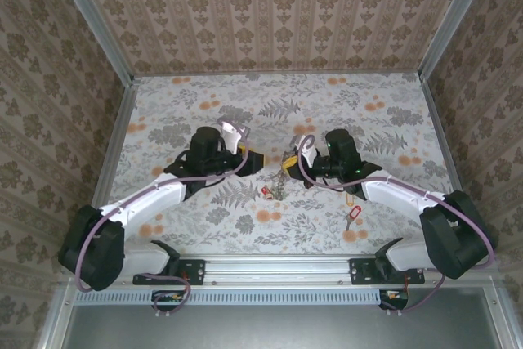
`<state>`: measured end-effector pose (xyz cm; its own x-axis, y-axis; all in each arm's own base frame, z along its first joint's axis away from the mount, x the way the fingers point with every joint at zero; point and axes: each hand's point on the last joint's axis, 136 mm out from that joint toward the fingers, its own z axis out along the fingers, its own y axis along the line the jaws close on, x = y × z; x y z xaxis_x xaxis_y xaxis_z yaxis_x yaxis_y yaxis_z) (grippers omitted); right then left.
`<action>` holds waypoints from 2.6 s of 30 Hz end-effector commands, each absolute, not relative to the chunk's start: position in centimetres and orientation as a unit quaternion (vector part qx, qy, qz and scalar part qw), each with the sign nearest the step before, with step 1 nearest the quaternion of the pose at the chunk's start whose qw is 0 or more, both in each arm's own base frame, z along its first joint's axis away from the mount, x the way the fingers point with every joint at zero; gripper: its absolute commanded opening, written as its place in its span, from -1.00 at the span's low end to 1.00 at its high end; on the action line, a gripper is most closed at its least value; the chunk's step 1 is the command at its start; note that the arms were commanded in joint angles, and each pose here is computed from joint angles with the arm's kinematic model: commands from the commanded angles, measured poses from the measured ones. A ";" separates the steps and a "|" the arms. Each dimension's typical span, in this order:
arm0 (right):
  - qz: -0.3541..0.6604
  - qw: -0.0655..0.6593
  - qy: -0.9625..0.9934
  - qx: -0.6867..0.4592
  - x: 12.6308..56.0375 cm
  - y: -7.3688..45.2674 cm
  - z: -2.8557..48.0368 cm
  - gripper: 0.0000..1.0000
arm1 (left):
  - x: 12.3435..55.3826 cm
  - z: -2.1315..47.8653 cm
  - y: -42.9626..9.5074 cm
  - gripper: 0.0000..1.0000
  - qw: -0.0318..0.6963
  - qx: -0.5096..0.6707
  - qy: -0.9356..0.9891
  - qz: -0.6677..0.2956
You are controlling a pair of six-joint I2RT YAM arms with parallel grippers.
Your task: Put the keys on the keyring
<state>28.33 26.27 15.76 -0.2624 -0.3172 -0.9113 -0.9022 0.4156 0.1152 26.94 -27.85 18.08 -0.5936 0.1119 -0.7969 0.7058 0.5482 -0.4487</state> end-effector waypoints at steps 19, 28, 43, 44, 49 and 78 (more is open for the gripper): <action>0.336 0.489 0.583 -0.556 27.7 27.6 19.9 -1.00 | 21.6 21.1 -30.4 -0.21 0.445 0.573 0.551 -0.413; 0.351 0.462 0.586 -0.566 28.1 28.0 19.1 -1.00 | 23.3 20.5 -31.7 -0.36 0.471 0.585 0.537 -0.383; 0.356 0.445 0.589 -0.573 27.8 28.0 18.6 -1.00 | 23.4 19.4 -32.7 -0.62 0.449 0.604 0.534 -0.384; 0.356 0.447 0.587 -0.573 27.8 28.0 18.7 -1.00 | 23.4 19.3 -32.8 -0.61 0.449 0.607 0.533 -0.382; 0.358 0.447 0.586 -0.574 27.9 28.1 18.6 -1.00 | 23.3 18.3 -32.6 -0.61 0.433 0.618 0.543 -0.369; 0.287 0.434 0.622 -0.585 27.8 25.9 15.5 -0.59 | 23.5 18.0 -32.8 -1.00 0.434 0.627 0.540 -0.356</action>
<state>28.16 26.63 16.03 0.0241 -0.4441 -0.8957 -0.9837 0.1493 -0.1005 23.58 -32.74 16.92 0.1324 0.4010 -0.9065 0.9911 -0.0433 0.1256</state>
